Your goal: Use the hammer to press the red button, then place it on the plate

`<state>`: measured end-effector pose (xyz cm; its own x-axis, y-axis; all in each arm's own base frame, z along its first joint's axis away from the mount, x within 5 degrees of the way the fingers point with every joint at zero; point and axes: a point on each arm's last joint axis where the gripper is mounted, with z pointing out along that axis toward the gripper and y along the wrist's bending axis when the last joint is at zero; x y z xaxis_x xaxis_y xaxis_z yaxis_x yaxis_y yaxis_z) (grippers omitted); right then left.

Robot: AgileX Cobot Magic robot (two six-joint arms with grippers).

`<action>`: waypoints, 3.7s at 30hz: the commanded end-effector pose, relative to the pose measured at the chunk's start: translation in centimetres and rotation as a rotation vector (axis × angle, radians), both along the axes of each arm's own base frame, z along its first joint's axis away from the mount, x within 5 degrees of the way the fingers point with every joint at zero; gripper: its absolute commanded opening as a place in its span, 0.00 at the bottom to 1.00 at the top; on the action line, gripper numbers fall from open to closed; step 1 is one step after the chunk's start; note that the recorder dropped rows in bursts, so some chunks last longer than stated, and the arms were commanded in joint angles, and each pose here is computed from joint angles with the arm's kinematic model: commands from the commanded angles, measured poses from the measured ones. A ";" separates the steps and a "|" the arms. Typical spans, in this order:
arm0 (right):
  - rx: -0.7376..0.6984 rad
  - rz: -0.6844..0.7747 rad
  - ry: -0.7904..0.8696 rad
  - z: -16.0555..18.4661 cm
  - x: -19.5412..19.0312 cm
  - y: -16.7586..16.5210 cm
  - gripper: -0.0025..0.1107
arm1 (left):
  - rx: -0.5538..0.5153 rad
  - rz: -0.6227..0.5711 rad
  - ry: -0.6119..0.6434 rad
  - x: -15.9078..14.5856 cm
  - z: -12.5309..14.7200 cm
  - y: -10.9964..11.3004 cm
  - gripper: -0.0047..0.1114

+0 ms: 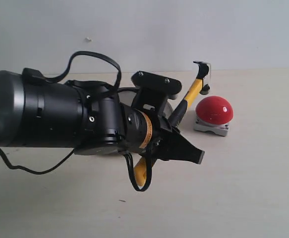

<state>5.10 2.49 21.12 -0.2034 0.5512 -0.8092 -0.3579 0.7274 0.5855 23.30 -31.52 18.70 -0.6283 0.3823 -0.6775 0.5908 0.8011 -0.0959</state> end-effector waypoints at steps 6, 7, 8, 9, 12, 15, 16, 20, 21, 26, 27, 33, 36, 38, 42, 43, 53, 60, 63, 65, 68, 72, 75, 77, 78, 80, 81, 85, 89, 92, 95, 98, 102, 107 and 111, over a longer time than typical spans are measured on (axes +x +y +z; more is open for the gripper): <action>-0.006 -0.012 -0.008 -0.1 0.0 -0.1 0.02 | -0.216 -0.165 -0.085 -0.4 2.5 -2.3 0.04; -0.006 -0.012 -0.008 -0.1 0.0 -0.1 0.02 | -0.244 -0.183 -0.089 -0.5 2.6 -2.5 0.04; -0.006 -0.012 -0.008 -0.1 0.0 -0.1 0.02 | -0.261 -0.196 -0.093 -0.6 2.8 -2.6 0.04; -0.006 -0.012 -0.008 -0.1 0.0 -0.1 0.02 | -0.273 -0.218 -0.104 -0.7 2.9 -2.8 0.04; -0.006 -0.012 -0.008 -0.1 0.0 -0.1 0.02 | -0.302 -0.217 -0.094 -0.8 3.0 -2.9 0.04; -0.006 -0.012 -0.008 -0.1 0.0 -0.1 0.02 | -0.269 -0.151 -0.071 -0.4 3.0 -2.7 0.04; -0.006 -0.012 -0.008 -0.1 0.0 -0.1 0.02 | -0.234 -0.129 -0.071 -0.3 3.0 -2.6 0.04; -0.006 -0.012 -0.008 -0.1 0.0 -0.1 0.02 | -0.112 -0.059 -0.085 -0.1 3.3 -2.3 0.04; -0.006 -0.012 -0.008 -0.1 0.0 -0.1 0.02 | -0.106 -0.056 -0.088 -0.2 3.5 -2.4 0.04; -0.006 -0.012 -0.008 -0.1 0.0 -0.1 0.02 | -0.069 -0.062 -0.088 -0.9 3.2 -3.4 0.04; -0.006 -0.012 -0.008 -0.1 0.0 -0.1 0.02 | -0.022 -0.037 -0.078 -0.7 2.5 -3.5 0.04; -0.006 -0.012 -0.008 -0.1 0.0 -0.1 0.02 | 0.016 -0.043 -0.045 -0.5 -0.1 -4.1 0.04; -0.006 -0.012 -0.008 -0.1 0.0 -0.1 0.02 | -0.015 -0.065 -0.054 -0.3 0.1 -4.6 0.04; -0.006 -0.012 -0.008 -0.1 0.0 -0.1 0.02 | -0.010 -0.045 -0.069 0.1 0.7 -4.9 0.04; -0.006 -0.012 -0.008 -0.1 0.0 -0.1 0.02 | -0.035 -0.026 -0.095 0.9 2.0 -5.5 0.04; -0.006 -0.012 -0.008 -0.1 0.0 -0.1 0.02 | -0.041 -0.023 -0.097 1.0 2.1 -5.6 0.04; -0.006 -0.011 -0.007 -0.1 0.0 -0.1 0.02 | -0.021 0.000 -0.081 2.2 0.6 -6.4 0.04; -0.006 -0.011 -0.007 -0.1 0.0 -0.1 0.02 | -0.010 0.023 -0.083 2.9 0.7 -5.9 0.04; -0.006 -0.011 -0.007 -0.1 0.0 -0.1 0.02 | -0.009 0.016 -0.083 2.9 0.5 -6.0 0.04; -0.006 -0.011 -0.007 -0.1 0.0 -0.1 0.02 | -0.009 0.015 -0.082 2.9 0.4 -6.0 0.04; -0.006 -0.011 -0.007 -0.1 0.0 -0.1 0.02 | -0.006 0.012 -0.084 2.9 0.4 -6.0 0.04; -0.006 -0.011 -0.007 -0.1 0.0 -0.1 0.02 | 0.009 0.002 -0.095 2.9 0.6 -5.9 0.04; -0.006 -0.011 -0.007 -0.1 0.0 -0.1 0.02 | 0.022 -0.005 -0.125 2.9 1.8 -5.5 0.04; -0.006 -0.011 -0.007 -0.1 0.0 -0.1 0.02 | 0.028 -0.001 -0.154 3.0 3.4 -5.3 0.04; -0.006 -0.011 -0.007 -0.1 0.0 -0.1 0.02 | 0.029 -0.002 -0.174 3.1 4.3 -5.2 0.04; -0.006 -0.011 -0.007 -0.1 0.0 -0.1 0.02 | 0.017 0.000 -0.213 3.1 6.6 -4.9 0.04; -0.006 -0.011 -0.007 -0.1 0.0 -0.1 0.02 | 0.008 -0.002 -0.231 3.1 7.6 -4.8 0.04; -0.006 -0.011 -0.007 -0.1 0.0 -0.1 0.02 | -0.048 -0.008 -0.289 2.8 11.8 -4.4 0.04; -0.006 -0.011 -0.007 -0.1 0.0 -0.1 0.02 | -0.094 -0.006 -0.315 2.5 14.1 -3.9 0.04; -0.006 -0.011 -0.007 -0.1 0.0 -0.1 0.02 | -0.084 0.005 -0.280 2.4 13.7 -3.9 0.04; -0.006 -0.011 -0.007 -0.1 0.0 -0.1 0.02 | -0.024 -0.054 -0.195 2.3 11.2 -4.7 0.04; -0.006 -0.011 -0.007 -0.1 0.0 -0.1 0.02 | 0.001 -0.098 -0.117 2.2 8.2 -5.6 0.04; -0.006 -0.011 -0.007 -0.1 0.0 -0.1 0.02 | 0.030 -0.098 -0.072 2.5 5.6 -6.3 0.04; -0.006 -0.011 -0.007 -0.1 0.0 -0.1 0.02 | 0.062 -0.090 -0.022 2.6 3.3 -6.7 0.04; -0.006 -0.011 -0.007 -0.1 0.0 -0.1 0.02 | 0.063 -0.092 -0.019 2.7 2.9 -6.9 0.04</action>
